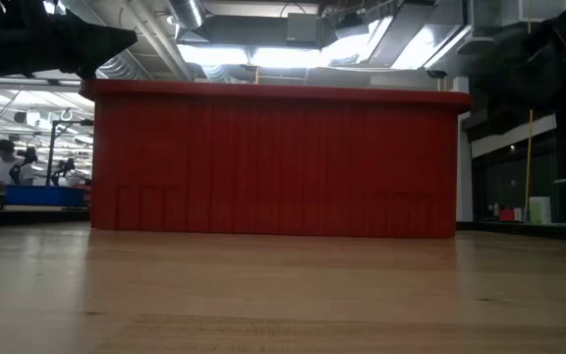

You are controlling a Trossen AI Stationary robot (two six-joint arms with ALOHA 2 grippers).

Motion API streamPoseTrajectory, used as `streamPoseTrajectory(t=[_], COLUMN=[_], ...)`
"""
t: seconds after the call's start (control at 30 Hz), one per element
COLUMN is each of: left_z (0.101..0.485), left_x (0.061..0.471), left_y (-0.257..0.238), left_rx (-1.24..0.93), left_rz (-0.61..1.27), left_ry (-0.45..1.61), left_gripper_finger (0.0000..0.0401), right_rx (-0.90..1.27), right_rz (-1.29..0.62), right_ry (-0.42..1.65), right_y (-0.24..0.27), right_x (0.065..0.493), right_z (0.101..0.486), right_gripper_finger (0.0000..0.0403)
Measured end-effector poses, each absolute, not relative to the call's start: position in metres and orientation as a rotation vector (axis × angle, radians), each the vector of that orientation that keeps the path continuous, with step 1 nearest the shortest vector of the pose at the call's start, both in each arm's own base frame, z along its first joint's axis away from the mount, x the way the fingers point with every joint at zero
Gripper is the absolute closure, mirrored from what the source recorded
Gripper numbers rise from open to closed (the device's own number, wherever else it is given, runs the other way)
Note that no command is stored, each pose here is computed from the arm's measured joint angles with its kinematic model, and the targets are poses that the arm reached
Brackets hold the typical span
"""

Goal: Pick and place slides into bin
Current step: Return to Home Position

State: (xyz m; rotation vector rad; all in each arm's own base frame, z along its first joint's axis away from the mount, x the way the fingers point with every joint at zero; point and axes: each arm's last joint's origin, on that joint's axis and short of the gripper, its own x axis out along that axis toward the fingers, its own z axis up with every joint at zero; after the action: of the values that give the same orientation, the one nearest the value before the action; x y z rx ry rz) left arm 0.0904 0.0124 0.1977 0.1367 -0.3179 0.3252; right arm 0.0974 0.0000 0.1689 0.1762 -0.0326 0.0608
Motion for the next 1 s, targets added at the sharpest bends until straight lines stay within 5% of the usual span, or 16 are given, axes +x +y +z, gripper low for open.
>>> streamPoseTrajectory(t=[1.0], left_z=[0.1977], left_x=[0.0904], left_y=[0.0124], left_rx=[0.137], left_rz=[0.325], left_ry=[-0.318], left_gripper_finger=[0.0397], right_rx=[0.124], right_rz=[0.058], right_ry=[-0.034], right_y=[-0.0001], right_x=[0.0974], right_z=[0.1689], right_gripper_finger=[0.0382])
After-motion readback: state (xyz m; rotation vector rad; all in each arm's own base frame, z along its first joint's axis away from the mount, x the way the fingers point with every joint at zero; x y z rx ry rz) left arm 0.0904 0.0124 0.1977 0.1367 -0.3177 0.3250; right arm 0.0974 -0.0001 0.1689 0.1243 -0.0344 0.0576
